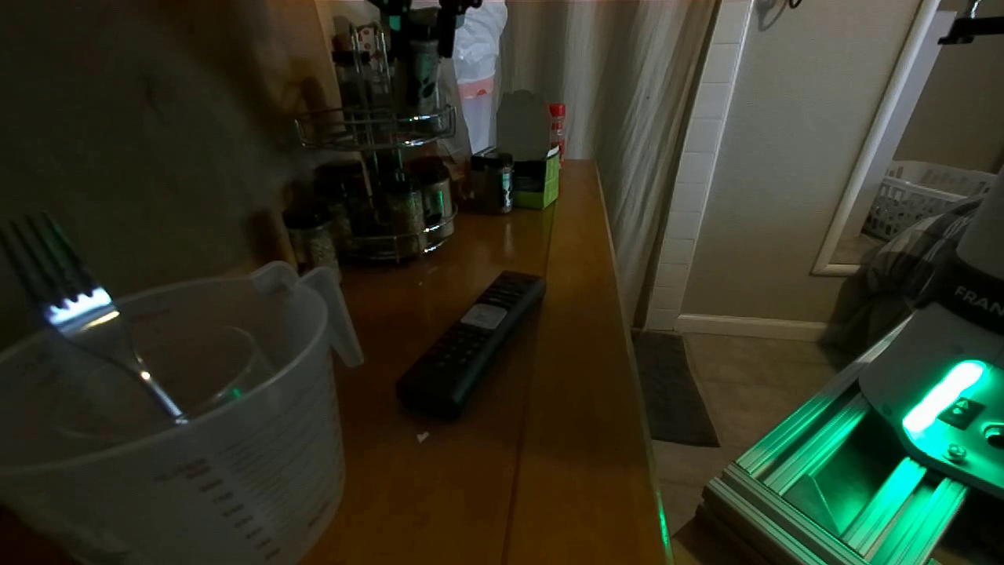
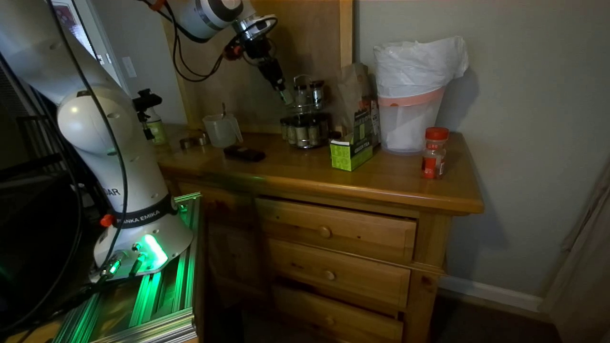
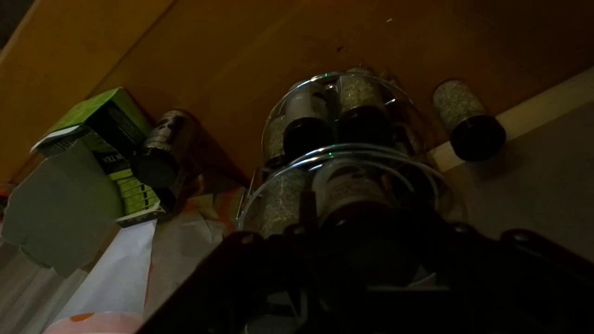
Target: Put the spice bottle on the top shelf on the rack
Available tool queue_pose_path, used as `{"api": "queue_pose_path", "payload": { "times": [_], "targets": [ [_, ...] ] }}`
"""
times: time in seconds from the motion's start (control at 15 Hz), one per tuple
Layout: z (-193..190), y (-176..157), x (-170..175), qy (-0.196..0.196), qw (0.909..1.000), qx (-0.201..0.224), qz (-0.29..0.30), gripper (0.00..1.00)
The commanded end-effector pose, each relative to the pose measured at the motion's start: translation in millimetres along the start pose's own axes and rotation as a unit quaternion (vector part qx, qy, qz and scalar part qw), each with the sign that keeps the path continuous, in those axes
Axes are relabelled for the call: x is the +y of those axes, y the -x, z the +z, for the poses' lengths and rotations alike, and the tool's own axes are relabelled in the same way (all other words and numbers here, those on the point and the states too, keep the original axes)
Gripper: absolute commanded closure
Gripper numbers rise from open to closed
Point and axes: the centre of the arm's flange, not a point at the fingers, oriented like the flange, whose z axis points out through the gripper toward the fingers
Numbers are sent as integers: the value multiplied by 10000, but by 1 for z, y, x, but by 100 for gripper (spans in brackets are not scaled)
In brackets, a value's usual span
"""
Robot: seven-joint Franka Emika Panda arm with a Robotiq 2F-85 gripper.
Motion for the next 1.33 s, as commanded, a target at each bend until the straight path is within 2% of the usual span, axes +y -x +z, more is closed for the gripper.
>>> {"api": "queue_pose_path", "payload": {
  "times": [0.0,0.2,0.27,0.33,0.53,0.67,1.07,1.27],
  "targets": [
    [6,-8,-1,-157,9996,-215,-37,76],
    [11,-12,0,-176,9994,-302,-51,76],
    [12,-13,0,-150,9994,-321,-64,27],
    [12,-14,0,-142,9994,-318,-67,25],
    [6,-15,-4,-103,9993,-333,-137,4],
    [-7,-13,-10,-94,9990,-355,-253,0],
    [-62,3,-26,179,9975,-394,-566,0],
    [-80,15,-29,466,9942,-636,-734,0]
  ]
}}
